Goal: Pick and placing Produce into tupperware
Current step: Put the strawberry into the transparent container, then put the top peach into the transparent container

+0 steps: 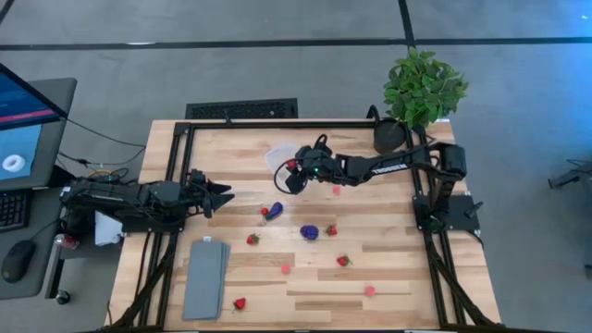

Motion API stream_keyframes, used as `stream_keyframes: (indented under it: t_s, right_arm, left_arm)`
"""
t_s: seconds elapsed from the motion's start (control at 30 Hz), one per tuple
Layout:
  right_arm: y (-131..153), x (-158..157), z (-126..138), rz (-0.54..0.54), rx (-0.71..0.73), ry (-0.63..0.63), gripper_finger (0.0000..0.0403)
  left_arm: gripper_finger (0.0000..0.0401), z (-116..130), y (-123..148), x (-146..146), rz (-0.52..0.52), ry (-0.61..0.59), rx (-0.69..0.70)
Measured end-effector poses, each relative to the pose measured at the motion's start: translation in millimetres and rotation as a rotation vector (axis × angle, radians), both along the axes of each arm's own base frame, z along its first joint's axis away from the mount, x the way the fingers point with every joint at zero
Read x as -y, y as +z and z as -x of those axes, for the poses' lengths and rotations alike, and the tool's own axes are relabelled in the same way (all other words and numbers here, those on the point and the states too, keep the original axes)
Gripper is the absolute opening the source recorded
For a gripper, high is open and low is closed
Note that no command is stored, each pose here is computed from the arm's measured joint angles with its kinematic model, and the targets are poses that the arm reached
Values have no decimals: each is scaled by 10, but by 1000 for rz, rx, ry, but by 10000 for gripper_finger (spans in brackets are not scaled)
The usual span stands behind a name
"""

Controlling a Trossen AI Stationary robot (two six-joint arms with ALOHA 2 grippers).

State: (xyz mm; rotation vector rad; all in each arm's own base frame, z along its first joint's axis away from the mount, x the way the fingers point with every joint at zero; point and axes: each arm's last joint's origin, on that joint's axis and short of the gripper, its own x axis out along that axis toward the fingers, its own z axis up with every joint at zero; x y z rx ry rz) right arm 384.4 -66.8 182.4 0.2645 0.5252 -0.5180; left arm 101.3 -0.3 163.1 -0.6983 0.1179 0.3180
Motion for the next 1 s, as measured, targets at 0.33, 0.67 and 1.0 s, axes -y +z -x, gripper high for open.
stream_keyframes:
  t_s: [0.33,0.67,1.0]
  right_arm:
    - [-42,-4,-20,-42,12,38,195]
    - [-42,-14,-22,-43,12,42,236]
    - [303,-114,80,26,44,110,239]
  left_arm:
    - [261,0,0,1,10,0,3]
    - [261,0,0,1,10,0,3]
    - [261,0,0,1,10,0,3]
